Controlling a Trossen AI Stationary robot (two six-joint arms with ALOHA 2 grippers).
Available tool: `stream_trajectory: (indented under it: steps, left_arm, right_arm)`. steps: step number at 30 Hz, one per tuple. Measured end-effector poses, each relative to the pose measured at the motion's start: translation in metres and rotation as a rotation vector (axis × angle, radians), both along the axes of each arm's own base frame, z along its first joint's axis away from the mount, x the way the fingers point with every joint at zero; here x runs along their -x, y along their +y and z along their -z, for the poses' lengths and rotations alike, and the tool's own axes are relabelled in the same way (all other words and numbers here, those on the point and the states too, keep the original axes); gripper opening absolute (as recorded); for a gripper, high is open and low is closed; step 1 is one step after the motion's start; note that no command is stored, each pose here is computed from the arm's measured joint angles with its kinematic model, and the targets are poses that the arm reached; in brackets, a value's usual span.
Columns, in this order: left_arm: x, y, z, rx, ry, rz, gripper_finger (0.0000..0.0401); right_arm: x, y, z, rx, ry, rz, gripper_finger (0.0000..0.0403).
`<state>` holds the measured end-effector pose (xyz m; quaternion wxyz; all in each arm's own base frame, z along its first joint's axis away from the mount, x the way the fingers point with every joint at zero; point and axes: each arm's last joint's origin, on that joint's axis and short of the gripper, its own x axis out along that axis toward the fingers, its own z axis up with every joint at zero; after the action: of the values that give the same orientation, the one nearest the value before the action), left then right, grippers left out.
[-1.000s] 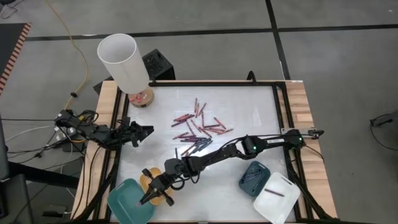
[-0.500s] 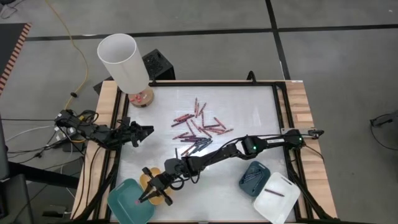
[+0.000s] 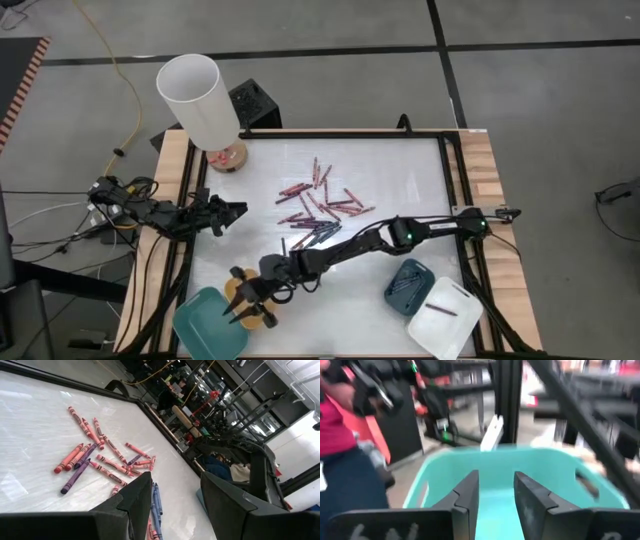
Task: Sort crayons
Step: Adjust the blue bin
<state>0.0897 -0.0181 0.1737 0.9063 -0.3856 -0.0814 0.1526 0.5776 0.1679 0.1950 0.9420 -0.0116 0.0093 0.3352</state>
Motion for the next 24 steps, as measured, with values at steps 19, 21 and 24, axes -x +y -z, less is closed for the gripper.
stream_trajectory:
  steps: [19, 21, 24]
  left_arm:
    - [0.000, -0.001, 0.000, -0.051, 0.017, 0.027, 0.0160]
    - [0.000, -0.001, 0.000, -0.065, 0.020, 0.046, 0.0160]
    - [-0.001, -0.002, 0.000, -0.080, 0.024, 0.063, 0.0160]
  right_arm:
    - [0.091, -0.064, -0.085, 0.537, 0.793, 0.257, 0.0123]
    - [0.095, -0.065, -0.082, 0.581, 0.836, 0.248, 0.0123]
    - [0.093, -0.069, -0.073, 0.622, 0.841, 0.229, 0.0123]
